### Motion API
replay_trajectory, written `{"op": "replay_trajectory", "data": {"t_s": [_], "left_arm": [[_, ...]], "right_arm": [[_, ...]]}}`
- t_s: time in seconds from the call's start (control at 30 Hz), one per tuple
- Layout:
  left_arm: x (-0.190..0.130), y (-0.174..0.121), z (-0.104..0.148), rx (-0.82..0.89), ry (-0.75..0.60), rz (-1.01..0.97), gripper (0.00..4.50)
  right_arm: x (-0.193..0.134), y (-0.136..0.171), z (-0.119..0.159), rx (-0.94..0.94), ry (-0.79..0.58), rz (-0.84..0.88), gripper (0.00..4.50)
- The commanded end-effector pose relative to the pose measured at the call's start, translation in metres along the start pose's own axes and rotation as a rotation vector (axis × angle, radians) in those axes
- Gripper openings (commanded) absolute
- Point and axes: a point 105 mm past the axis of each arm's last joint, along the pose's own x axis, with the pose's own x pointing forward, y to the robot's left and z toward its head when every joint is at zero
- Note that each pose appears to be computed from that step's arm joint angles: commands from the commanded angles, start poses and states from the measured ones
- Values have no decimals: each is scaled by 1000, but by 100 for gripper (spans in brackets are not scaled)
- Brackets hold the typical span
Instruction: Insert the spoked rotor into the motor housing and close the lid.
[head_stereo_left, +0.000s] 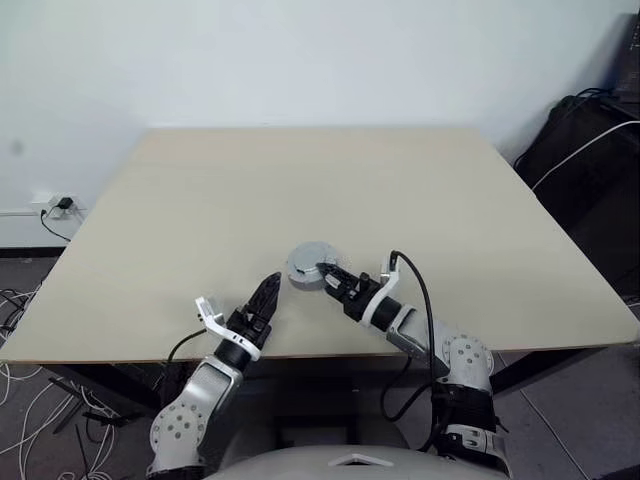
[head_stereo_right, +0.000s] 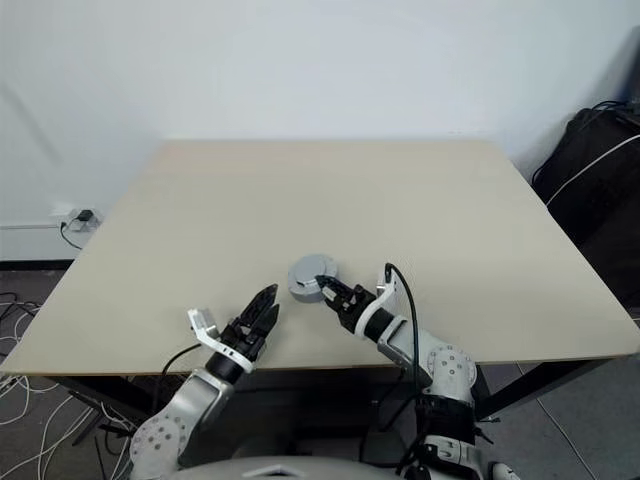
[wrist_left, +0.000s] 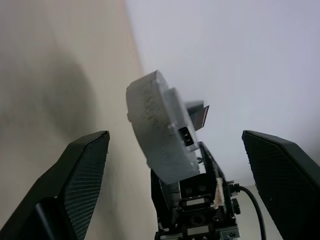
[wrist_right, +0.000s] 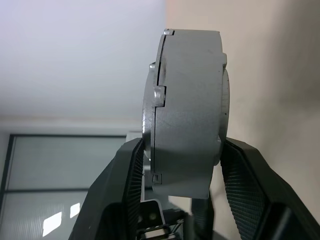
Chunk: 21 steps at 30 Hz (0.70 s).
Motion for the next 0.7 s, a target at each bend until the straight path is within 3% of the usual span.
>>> {"op": "replay_trajectory", "data": {"t_s": [0.03, 0.7], "left_arm": [[14, -20, -12, -110, -38, -102, 450], [17, -20, -18, -139, -16, -120, 450]], "right_arm": [[5, 34, -7, -52, 58, 130, 202], [-4, 39, -35, -50, 229, 163, 202]]}}
